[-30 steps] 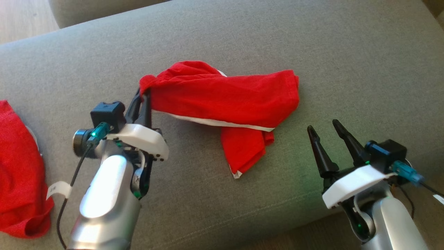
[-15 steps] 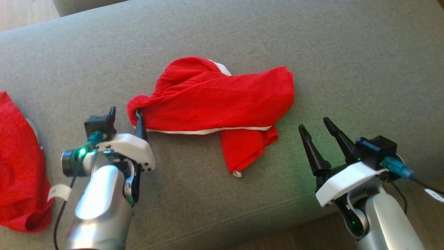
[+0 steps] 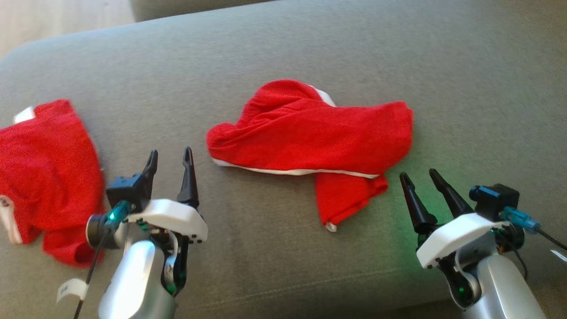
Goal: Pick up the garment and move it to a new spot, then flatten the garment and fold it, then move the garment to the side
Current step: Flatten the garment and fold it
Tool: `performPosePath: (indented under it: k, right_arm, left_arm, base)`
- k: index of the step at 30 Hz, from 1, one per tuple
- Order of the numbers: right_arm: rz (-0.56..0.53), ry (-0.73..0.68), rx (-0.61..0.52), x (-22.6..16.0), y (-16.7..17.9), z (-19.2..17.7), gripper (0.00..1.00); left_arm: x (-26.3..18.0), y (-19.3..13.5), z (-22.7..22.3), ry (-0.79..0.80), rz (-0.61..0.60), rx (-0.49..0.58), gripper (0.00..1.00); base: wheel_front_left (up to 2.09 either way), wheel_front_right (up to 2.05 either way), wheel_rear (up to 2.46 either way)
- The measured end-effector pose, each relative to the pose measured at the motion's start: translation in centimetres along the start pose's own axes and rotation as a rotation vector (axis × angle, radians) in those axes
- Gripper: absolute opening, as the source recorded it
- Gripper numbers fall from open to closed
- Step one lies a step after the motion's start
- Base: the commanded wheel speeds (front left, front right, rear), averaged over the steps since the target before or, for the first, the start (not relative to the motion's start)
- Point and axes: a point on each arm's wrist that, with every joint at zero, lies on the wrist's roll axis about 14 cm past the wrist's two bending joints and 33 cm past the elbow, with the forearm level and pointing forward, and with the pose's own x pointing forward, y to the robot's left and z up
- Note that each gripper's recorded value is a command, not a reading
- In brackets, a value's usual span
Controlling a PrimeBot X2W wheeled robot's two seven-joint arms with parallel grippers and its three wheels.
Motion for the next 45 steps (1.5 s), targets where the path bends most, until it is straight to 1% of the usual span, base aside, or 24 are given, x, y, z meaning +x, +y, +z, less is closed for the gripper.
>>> performPosePath:
  k: [4, 7, 11, 16, 17, 19, 22, 29, 33, 37, 40, 43, 44, 45]
  right_arm:
    - [0.006, 0.037, 0.01, 0.9, 0.3, -1.0, 1.0]
    - [0.01, 0.057, 0.028, 2.0, 0.6, -1.4, 1.0]
    - [0.016, 0.1, 0.074, 3.1, 1.3, -2.5, 1.0]
    - [0.017, 0.14, 0.086, 3.9, 1.9, -3.9, 1.0]
    - [0.02, 0.147, 0.085, 4.1, 2.1, -4.0, 0.8]
    - [0.022, 0.147, 0.088, 4.5, 2.3, -4.1, 0.0]
    - [0.014, 0.138, 0.092, 4.9, 2.3, -4.1, 0.0]
    - [0.013, 0.093, 0.017, 4.7, 1.7, -2.9, 0.0]
    - [0.009, 0.023, -0.091, 4.6, 1.1, 0.3, 0.0]
    - [0.0, -0.05, -0.179, 4.5, 0.9, 4.5, 0.0]
    - [-0.012, -0.079, -0.255, 4.0, 0.9, 7.1, 0.0]
    - [-0.025, -0.027, -0.34, 3.3, 0.9, 7.0, 0.0]
    - [-0.029, 0.002, -0.358, 3.1, 0.8, 6.5, 0.0]
    - [-0.029, 0.002, -0.358, 3.1, 0.8, 6.5, 0.0]
  left_arm:
    - [-1.7, 1.2, 1.0, -0.032, 0.041, -0.022, 1.0]
    - [-2.8, 1.4, 1.6, -0.053, 0.053, -0.034, 1.0]
    - [-4.8, 2.4, 0.6, -0.029, 0.098, -0.048, 1.0]
    - [-6.4, 3.3, -0.2, -0.009, 0.132, -0.05, 1.0]
    - [-6.5, 3.5, -0.2, -0.01, 0.142, -0.053, 1.0]
    - [-6.6, 3.7, -0.2, -0.01, 0.15, -0.055, 1.0]
    - [-6.6, 3.8, -0.3, -0.008, 0.152, -0.055, 1.0]
    - [-6.3, 3.3, -0.1, -0.012, 0.142, -0.057, 1.0]
    - [-6.1, 2.3, 0.1, -0.016, 0.112, -0.06, 1.0]
    - [-6.1, 1.6, 0.5, -0.027, 0.095, -0.068, 1.0]
    - [-6.3, 1.2, 0.4, -0.024, 0.083, -0.067, 1.0]
    - [-6.6, 1.0, 0.0, -0.014, 0.08, -0.069, 1.0]
    - [-6.6, 1.0, 0.0, -0.012, 0.081, -0.069, 1.0]
    - [-6.6, 1.0, 0.0, -0.012, 0.081, -0.069, 1.0]
  base:
    - [0.0, 0.0, 0.0]
    - [0.0, 0.0, 0.0]
    - [0.0, 0.0, 0.0]
    - [0.0, 0.0, 0.0]
    - [0.0, 0.0, 0.0]
    - [0.0, 0.0, 0.0]
    - [0.0, 0.0, 0.0]
    - [0.0, 0.0, 0.0]
    - [0.0, 0.0, 0.0]
    - [0.0, 0.0, 0.0]
    - [0.0, 0.0, 0.0]
    - [0.0, 0.0, 0.0]
    - [0.0, 0.0, 0.0]
    - [0.0, 0.0, 0.0]
